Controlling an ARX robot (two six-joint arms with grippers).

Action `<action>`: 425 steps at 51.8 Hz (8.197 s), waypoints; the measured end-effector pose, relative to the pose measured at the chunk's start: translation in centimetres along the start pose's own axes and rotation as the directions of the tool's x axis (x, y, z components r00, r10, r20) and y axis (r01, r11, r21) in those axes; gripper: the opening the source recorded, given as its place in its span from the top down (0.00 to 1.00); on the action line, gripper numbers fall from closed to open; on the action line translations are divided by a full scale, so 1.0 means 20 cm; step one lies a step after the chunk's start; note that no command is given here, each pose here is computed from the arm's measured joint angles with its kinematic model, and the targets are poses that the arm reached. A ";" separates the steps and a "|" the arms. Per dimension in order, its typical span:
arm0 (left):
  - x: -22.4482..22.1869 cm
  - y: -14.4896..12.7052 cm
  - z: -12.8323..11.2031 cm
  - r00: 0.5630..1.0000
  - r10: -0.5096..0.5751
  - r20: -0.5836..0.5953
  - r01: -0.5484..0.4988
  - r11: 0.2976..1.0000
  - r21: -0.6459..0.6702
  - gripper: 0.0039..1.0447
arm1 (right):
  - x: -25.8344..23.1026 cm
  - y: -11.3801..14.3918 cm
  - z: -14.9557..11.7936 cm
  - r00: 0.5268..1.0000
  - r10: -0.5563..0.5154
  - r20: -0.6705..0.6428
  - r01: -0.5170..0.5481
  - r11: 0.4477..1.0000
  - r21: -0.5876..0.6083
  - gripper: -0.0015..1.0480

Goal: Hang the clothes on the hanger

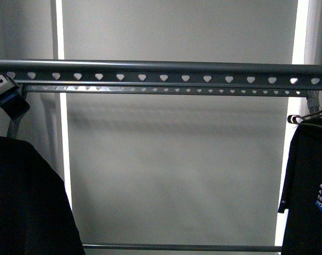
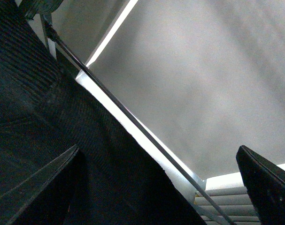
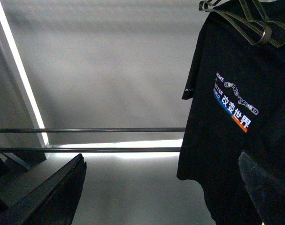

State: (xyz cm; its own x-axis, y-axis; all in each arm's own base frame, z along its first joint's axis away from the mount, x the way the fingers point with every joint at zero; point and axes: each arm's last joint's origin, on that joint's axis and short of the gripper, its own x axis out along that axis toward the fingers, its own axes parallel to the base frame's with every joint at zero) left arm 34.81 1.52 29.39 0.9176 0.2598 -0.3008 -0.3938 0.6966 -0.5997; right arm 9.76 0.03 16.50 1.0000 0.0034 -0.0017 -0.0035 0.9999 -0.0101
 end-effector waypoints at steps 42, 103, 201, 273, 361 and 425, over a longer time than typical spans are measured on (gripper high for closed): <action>-0.04 0.18 -0.06 0.983 0.042 -0.177 -0.040 0.999 0.013 0.96 | 0.00 0.00 0.00 1.000 0.000 0.000 0.000 1.000 0.000 0.07; -0.27 -0.31 -0.13 0.474 -0.400 -0.784 0.503 -0.608 0.614 0.96 | 0.00 0.00 0.00 1.000 0.000 0.000 0.000 1.000 0.000 0.07; -0.16 -0.58 -0.16 0.545 -0.515 -0.662 -0.075 -0.816 0.573 0.96 | 1.20 -0.01 0.71 0.825 0.469 -0.316 -0.374 0.035 -0.927 0.07; -0.17 -0.59 -0.15 0.537 -0.527 -0.659 -0.093 -0.813 0.575 0.11 | 1.37 -0.19 0.58 0.739 0.328 -0.588 -0.668 0.246 -0.702 0.91; 0.03 -0.51 0.22 0.533 -0.821 0.203 0.815 0.563 0.137 0.06 | 1.32 -0.13 0.95 0.816 0.407 -0.410 -0.226 0.878 0.422 0.91; 0.15 -0.52 0.04 0.761 -0.648 -0.010 0.625 0.730 0.276 0.07 | 0.83 0.01 0.71 0.978 0.180 -0.105 -0.153 0.961 0.229 0.21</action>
State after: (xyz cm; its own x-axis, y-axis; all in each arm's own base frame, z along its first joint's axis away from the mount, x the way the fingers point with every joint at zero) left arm 41.61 -4.39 35.32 0.9533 -0.2606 0.1526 0.3012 0.8553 -0.4216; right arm 26.38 0.41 30.76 0.9772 0.1825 -0.1083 -0.1555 0.9631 0.2196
